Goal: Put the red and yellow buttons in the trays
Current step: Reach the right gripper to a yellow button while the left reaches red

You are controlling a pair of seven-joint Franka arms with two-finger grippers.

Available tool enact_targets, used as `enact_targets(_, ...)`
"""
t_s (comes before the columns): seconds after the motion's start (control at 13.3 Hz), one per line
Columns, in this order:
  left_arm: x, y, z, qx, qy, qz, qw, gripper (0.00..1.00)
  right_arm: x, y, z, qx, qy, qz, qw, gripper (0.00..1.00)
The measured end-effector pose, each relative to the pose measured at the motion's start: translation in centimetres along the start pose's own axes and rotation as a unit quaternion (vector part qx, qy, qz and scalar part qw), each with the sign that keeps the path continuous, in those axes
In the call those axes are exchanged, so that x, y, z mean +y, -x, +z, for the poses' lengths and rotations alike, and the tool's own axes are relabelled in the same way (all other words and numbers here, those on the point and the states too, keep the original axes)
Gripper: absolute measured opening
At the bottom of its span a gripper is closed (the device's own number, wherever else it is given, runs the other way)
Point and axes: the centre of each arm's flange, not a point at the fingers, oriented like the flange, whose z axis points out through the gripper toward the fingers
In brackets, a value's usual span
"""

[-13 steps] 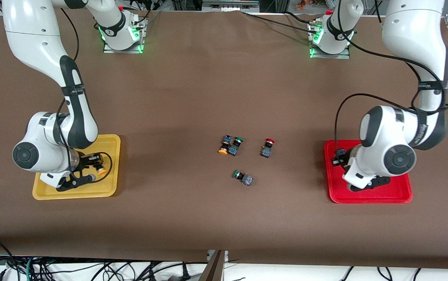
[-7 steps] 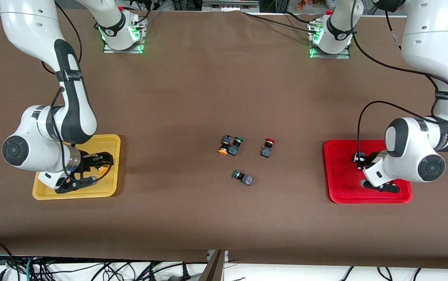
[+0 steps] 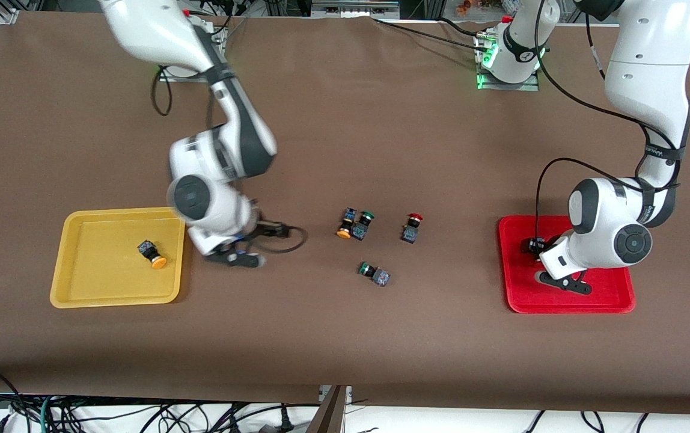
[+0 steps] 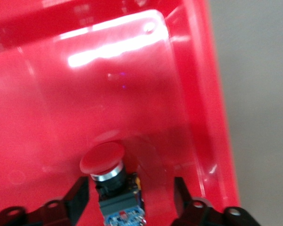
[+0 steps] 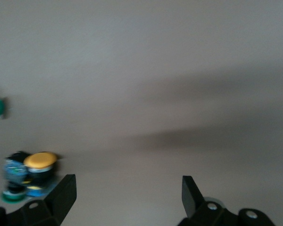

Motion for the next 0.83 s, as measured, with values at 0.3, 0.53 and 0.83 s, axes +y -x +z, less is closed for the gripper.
enact_targets(0.3, 4.6, -0.5, -6.4, 0.033, 0.007, 0.021, 0.999, 1.00, -9.1, 7.9, 6.0, 0.044, -0.026, 0.069, 0.996, 0.99)
enact_targets(0.53, 11.5, -1.3, -7.1, 0.038, 0.033, -0.023, 0.998, 1.00, -10.2, 9.1, 8.1, 0.051, -0.028, 0.086, 0.995, 0.99)
enact_targets(0.83, 21.9, -2.0, -7.2, 0.054, 0.049, -0.091, 0.993, 1.00, -10.3, 9.1, 9.3, 0.057, -0.029, 0.089, 0.994, 0.94)
